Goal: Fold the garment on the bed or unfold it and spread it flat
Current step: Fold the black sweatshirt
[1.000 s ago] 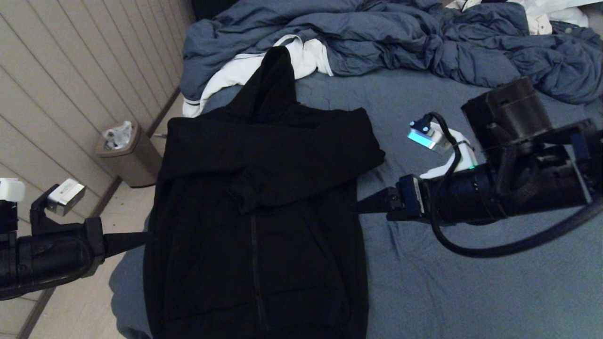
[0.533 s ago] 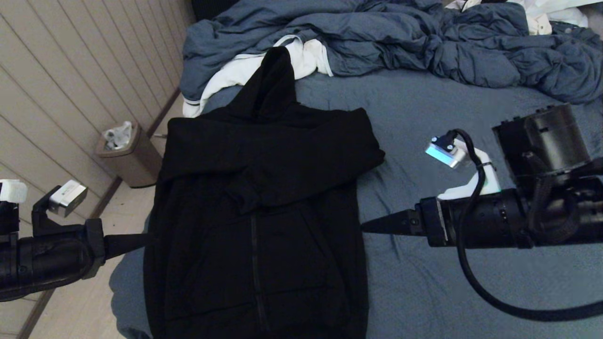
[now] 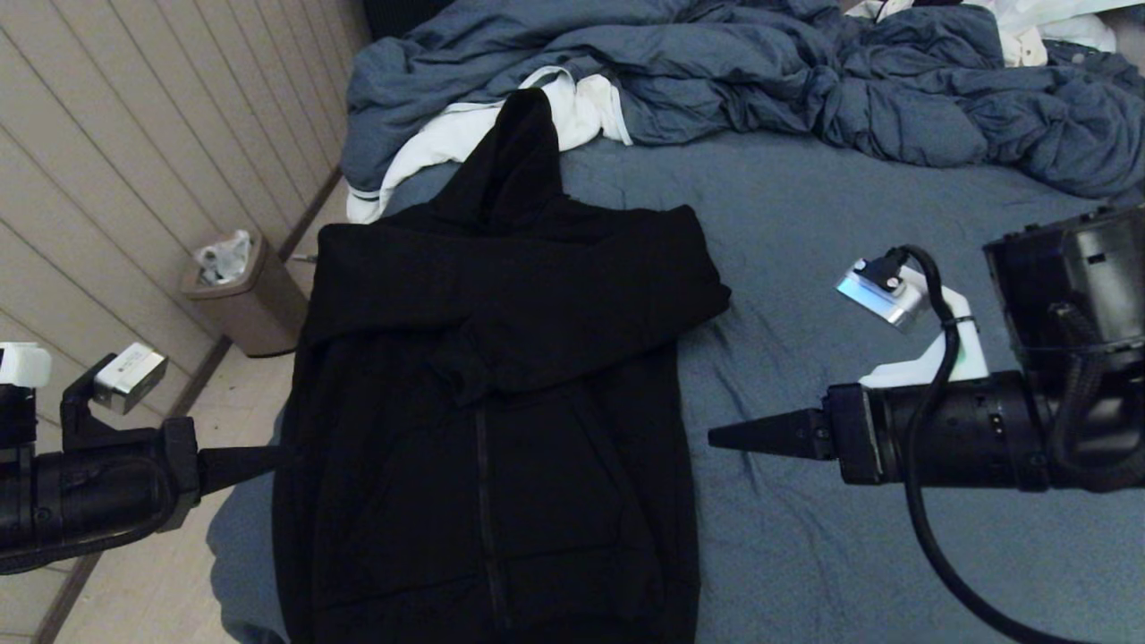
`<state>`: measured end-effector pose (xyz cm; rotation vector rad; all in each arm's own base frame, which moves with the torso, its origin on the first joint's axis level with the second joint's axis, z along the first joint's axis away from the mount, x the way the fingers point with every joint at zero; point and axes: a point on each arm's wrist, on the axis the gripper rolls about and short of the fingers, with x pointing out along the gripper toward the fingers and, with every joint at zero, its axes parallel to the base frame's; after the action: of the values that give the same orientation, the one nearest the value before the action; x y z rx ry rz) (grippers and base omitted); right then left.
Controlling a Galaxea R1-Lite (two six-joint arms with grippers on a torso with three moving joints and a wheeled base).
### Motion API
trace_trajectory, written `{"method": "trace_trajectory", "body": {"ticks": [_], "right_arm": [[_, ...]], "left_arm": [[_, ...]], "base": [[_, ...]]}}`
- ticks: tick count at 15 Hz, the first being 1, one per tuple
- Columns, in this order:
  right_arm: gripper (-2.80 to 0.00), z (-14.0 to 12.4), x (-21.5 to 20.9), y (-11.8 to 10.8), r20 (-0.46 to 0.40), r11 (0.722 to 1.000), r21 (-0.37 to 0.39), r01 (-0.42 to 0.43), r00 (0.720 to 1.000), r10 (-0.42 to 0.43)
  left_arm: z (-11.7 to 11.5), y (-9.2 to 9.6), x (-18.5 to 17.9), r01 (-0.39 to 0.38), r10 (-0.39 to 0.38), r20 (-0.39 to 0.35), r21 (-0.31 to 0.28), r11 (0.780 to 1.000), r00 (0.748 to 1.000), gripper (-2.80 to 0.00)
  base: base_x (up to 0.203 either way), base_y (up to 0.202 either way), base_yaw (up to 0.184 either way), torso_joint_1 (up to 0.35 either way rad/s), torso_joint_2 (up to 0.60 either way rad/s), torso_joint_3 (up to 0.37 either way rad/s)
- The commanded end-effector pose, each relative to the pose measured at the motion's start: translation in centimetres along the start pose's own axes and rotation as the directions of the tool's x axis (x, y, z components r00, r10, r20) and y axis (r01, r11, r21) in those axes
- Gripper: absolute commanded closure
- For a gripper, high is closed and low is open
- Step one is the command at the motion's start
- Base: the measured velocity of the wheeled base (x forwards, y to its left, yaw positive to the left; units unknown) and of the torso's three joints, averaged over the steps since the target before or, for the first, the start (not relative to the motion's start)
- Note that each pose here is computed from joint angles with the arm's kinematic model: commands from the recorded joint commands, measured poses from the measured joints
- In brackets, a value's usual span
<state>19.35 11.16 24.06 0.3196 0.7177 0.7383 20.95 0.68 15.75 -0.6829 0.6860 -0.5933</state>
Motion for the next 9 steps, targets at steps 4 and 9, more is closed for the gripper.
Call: {"method": "trace_trajectory", "body": {"ticks": [4,9], "right_arm": [[0.0,-0.3,2.4,-1.3,-0.073,0.999,0.035,0.031,0.997,-0.029],[0.0,-1.3,6.2,-3.7,-0.192,0.993,0.08,0.092,0.979,-0.076]], "left_arm": [[0.0,0.7,0.8,-0.003,0.002,-0.028,-0.024,1.0,1.0,0.0],[-0.5,1.0,1.9,-0.004,0.001,-0.08,-0.034,0.999,0.997,0.0]], "base": [[0.0,0.0,0.0,0.0,0.0,0.0],[0.0,0.0,0.0,0.0,0.0,0.0]]}}
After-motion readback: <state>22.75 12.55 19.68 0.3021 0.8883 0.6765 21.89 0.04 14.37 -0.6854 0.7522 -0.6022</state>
